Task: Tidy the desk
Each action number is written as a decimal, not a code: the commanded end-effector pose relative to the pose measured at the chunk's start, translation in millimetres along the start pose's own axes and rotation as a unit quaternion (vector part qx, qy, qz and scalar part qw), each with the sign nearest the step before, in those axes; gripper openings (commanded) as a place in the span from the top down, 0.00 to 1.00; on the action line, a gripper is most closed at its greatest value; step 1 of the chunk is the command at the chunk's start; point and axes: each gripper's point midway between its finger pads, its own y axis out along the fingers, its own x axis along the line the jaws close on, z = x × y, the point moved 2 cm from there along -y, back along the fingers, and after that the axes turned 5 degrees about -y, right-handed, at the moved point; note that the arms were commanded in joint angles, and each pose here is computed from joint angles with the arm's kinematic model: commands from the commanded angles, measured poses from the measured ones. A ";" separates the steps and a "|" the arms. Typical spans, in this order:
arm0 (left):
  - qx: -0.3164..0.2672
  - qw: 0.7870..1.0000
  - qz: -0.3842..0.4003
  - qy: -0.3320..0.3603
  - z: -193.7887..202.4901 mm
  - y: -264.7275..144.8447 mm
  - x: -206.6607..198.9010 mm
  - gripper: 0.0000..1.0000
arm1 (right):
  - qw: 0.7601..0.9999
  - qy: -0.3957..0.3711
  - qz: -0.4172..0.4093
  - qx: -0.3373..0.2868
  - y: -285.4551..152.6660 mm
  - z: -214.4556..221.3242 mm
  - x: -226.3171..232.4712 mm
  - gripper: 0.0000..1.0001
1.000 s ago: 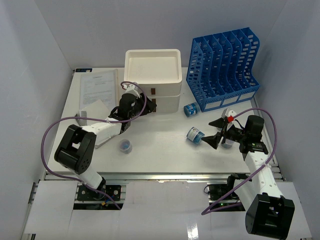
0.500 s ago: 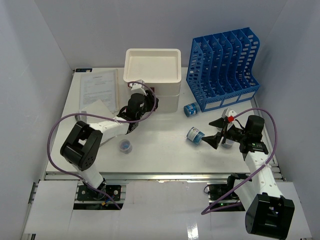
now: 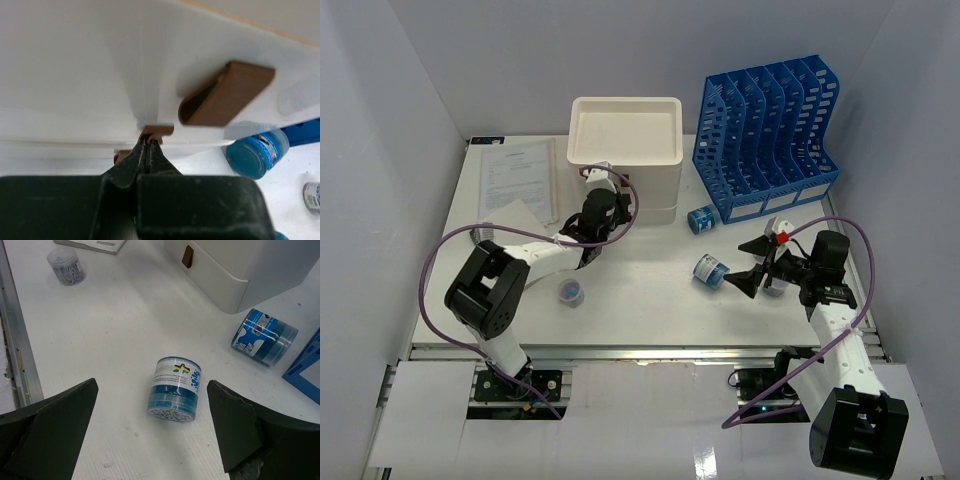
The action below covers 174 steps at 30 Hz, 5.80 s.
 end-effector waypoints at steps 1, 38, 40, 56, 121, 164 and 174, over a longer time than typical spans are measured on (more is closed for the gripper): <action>-0.040 0.998 0.044 -0.002 -28.7 -30.6 -18.8 1.00 | 1.000 -0.020 -0.006 -0.013 -1.4 -8.7 0.4 0.04; 0.053 0.991 0.120 -0.034 13.3 -163.1 7.8 0.17 | 0.975 -0.021 0.094 0.198 23.8 -4.7 -29.4 0.10; 0.046 0.991 0.124 -0.027 7.1 -171.2 8.4 0.06 | 0.971 -0.028 0.096 0.217 29.6 -6.0 -28.3 0.10; -0.011 0.992 0.126 -0.004 -38.9 -255.4 32.8 0.02 | 0.932 -0.054 0.048 0.356 80.0 42.7 -17.6 0.10; -0.012 0.987 0.158 -0.034 -42.5 -284.7 32.8 0.02 | 0.928 -0.317 0.009 0.194 236.8 -123.7 -36.0 0.56; 0.243 0.820 0.366 0.367 48.2 -82.0 -211.3 0.02 | 0.991 0.131 -0.006 0.028 -23.0 -7.5 -38.9 0.10; 0.229 0.795 0.321 0.461 81.5 -5.6 -204.2 0.02 | 0.992 0.122 0.009 0.042 -26.9 2.5 -35.9 0.10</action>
